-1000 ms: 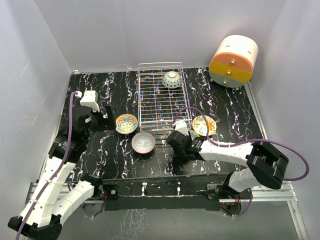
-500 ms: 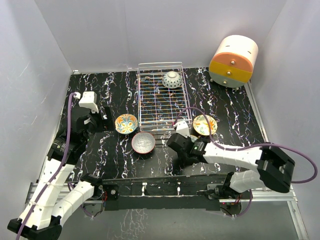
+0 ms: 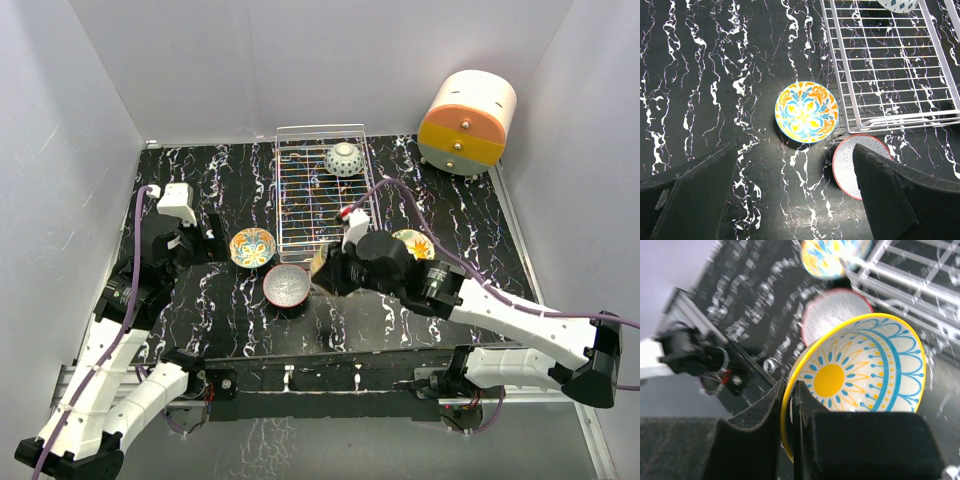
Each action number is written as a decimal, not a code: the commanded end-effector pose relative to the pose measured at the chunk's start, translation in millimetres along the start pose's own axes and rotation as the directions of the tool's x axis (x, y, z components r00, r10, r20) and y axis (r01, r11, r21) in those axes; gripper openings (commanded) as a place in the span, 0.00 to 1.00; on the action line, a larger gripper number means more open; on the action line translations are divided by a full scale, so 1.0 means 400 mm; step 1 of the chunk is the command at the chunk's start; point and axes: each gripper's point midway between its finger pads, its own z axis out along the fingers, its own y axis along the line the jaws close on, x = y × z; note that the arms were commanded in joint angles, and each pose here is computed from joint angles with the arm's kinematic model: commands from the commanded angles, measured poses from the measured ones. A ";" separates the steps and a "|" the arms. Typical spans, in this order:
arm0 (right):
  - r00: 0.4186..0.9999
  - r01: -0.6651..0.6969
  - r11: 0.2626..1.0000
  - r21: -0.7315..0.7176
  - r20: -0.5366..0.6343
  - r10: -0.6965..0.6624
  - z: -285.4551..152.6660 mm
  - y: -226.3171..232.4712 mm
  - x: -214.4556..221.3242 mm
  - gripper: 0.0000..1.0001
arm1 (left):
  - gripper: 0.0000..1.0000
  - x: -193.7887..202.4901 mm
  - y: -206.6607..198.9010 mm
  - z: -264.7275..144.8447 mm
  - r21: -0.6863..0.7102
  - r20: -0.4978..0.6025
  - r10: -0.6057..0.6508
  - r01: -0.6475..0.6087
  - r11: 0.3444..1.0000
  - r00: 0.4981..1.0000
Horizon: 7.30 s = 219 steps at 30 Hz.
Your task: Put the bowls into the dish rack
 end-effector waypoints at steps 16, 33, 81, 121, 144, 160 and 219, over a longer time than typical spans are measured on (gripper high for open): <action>0.786 -0.201 0.700 -0.685 0.314 0.532 0.151 -0.077 -0.629 0.08 | 0.97 -0.070 0.008 -0.079 0.008 0.089 0.005 -0.006 1.000 0.996; 0.681 -0.436 0.634 -0.638 0.227 0.696 0.481 -0.300 -0.605 0.08 | 0.97 -0.086 0.027 -0.124 -0.015 0.121 -0.009 0.011 1.000 0.993; 0.587 -0.669 0.525 -0.527 0.060 0.807 0.522 -0.434 -0.433 0.08 | 0.97 -0.074 0.031 -0.114 -0.031 0.100 -0.016 0.019 0.999 0.995; 0.663 -0.735 0.675 -0.069 0.142 0.735 0.569 -0.539 -0.365 0.99 | 0.97 -0.074 0.020 -0.102 -0.013 0.102 -0.025 0.026 1.000 0.995; 0.858 -0.514 0.815 0.265 0.150 0.492 0.542 -0.620 -0.320 0.99 | 0.97 -0.056 0.021 -0.102 -0.006 0.100 -0.026 0.027 1.000 0.995; 0.944 -0.331 0.844 0.422 0.133 0.303 0.514 -0.644 -0.341 0.99 | 0.97 -0.056 0.019 -0.094 -0.006 0.094 -0.020 0.021 1.000 0.995; 0.991 -0.042 0.991 0.124 0.135 0.025 0.490 -0.586 -0.420 0.99 | 0.97 -0.044 -0.004 -0.068 0.031 0.060 -0.011 0.010 0.999 0.998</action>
